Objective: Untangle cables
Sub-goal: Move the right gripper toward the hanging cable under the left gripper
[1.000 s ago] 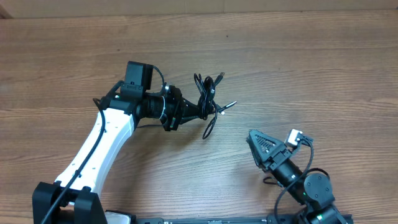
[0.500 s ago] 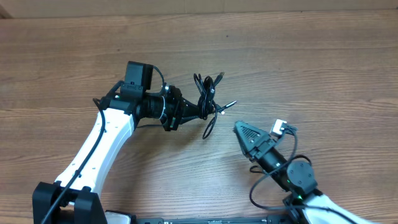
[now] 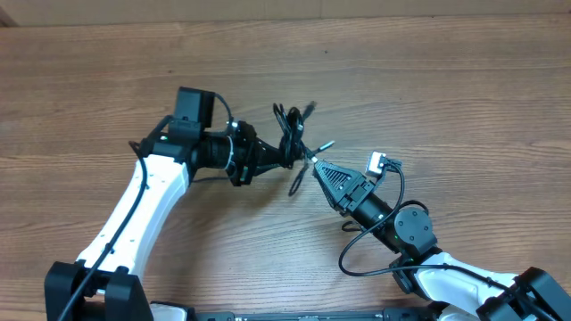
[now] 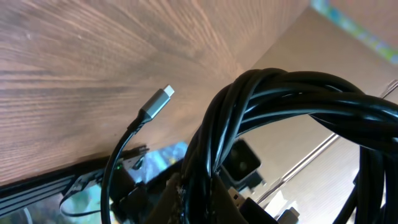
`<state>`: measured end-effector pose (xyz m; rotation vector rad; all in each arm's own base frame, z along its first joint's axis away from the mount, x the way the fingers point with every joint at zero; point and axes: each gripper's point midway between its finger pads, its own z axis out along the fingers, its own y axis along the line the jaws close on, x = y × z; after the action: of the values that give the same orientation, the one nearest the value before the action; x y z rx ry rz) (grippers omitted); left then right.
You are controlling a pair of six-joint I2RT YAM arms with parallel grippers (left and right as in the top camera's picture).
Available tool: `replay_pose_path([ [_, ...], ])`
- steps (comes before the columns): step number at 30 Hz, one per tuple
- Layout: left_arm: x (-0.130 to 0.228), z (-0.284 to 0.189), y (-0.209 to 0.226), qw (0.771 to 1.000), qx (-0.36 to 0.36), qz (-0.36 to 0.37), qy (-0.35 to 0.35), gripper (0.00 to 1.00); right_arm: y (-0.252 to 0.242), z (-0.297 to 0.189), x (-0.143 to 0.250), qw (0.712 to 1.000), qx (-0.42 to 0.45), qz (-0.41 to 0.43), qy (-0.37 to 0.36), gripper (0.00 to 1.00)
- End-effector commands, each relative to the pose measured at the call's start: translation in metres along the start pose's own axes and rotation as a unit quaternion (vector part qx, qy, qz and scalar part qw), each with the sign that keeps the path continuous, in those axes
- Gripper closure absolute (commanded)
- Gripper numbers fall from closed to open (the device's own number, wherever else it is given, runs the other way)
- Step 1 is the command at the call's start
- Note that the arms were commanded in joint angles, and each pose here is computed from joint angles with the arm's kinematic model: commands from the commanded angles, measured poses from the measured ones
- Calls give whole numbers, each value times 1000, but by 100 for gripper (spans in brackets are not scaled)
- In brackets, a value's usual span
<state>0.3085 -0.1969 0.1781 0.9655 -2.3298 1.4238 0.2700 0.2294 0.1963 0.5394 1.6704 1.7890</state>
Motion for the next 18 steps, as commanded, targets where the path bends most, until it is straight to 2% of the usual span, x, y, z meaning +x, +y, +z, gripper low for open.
replay_pose_path([
  [1,-4,-15,-9,1000,18,5,-10,96,10,4,3,1000,-17,-17,8,63],
  [5,-3,-16,-5,1000,12,-7,-8,96,9,4,3,1000,-16,-17,8,63],
  [18,20,5,-1,1000,-13,17,21,96,9,4,3,1000,-16,-16,8,67],
])
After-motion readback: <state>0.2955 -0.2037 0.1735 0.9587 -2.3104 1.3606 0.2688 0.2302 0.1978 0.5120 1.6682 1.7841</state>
